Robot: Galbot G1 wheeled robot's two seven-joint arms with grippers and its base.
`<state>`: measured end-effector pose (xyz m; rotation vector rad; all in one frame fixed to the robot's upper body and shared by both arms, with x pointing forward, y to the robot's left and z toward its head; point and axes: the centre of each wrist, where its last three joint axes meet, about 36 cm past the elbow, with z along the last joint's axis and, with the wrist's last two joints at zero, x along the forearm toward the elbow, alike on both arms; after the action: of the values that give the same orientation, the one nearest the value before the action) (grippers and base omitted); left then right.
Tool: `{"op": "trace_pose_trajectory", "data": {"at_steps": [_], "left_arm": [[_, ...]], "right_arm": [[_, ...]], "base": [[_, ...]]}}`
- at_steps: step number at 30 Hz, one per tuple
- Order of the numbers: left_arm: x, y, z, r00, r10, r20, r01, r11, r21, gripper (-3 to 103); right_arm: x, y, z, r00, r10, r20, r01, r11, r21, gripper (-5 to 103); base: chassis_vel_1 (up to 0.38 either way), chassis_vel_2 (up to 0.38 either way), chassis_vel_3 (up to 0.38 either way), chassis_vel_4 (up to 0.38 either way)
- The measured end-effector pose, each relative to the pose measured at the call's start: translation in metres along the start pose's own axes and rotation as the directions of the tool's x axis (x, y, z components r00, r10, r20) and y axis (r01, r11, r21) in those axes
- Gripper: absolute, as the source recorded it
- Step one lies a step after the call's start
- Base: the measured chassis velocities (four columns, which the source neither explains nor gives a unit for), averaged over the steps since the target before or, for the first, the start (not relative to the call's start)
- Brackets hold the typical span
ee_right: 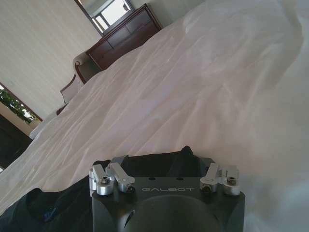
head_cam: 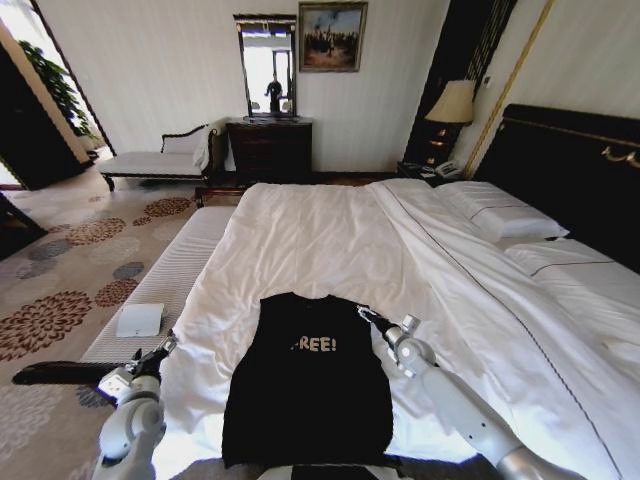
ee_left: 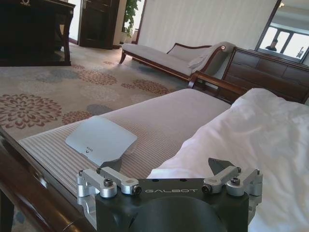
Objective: Fold the clothes on the bed.
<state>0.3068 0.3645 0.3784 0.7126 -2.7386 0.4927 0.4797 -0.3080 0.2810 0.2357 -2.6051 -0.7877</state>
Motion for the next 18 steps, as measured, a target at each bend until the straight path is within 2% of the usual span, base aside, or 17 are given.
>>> {"op": "trace_pose_trajectory", "data": {"at_steps": [3,6,9,10,12,15,18], "left_arm": [[-0.002,-0.002,0.001,1.000,0.007,-0.002,-0.007,1.000,-0.003,100],[-0.005,-0.008,0.002,1.000,0.022,-0.002,-0.022,1.000,-0.005,100],[-0.007,-0.012,0.002,0.999,0.033,0.000,-0.033,0.999,-0.009,100],[-0.008,-0.014,0.003,0.999,0.039,0.000,-0.039,0.999,-0.011,100],[-0.009,-0.022,0.005,0.998,0.059,-0.002,-0.059,0.998,-0.010,100],[-0.010,-0.030,0.007,0.997,0.082,-0.007,-0.082,0.997,-0.008,100],[-0.012,-0.047,0.010,0.992,0.126,-0.015,-0.126,0.992,-0.004,100]], "right_arm": [[-0.001,-0.002,0.004,1.000,0.002,0.012,-0.003,1.000,0.007,71],[-0.001,-0.006,0.009,0.999,0.017,0.033,-0.018,1.000,0.023,54],[-0.002,-0.009,0.010,0.998,0.031,0.055,-0.032,0.999,0.023,48],[-0.002,-0.009,0.011,0.997,0.037,0.066,-0.038,0.999,0.020,43],[-0.001,-0.009,0.010,0.996,0.047,0.080,-0.048,0.999,0.014,32],[0.000,-0.008,0.011,0.996,0.044,0.082,-0.045,0.999,0.013,27],[0.003,-0.006,0.013,0.996,0.032,0.084,-0.033,0.999,0.013,10]], "base": [[0.000,0.000,0.000,0.000],[0.000,0.000,0.000,0.000],[0.000,0.000,0.000,0.000],[0.000,0.000,0.000,0.000],[0.000,0.000,0.000,0.000],[0.000,0.000,0.000,0.000],[0.000,0.000,0.000,0.000]]}}
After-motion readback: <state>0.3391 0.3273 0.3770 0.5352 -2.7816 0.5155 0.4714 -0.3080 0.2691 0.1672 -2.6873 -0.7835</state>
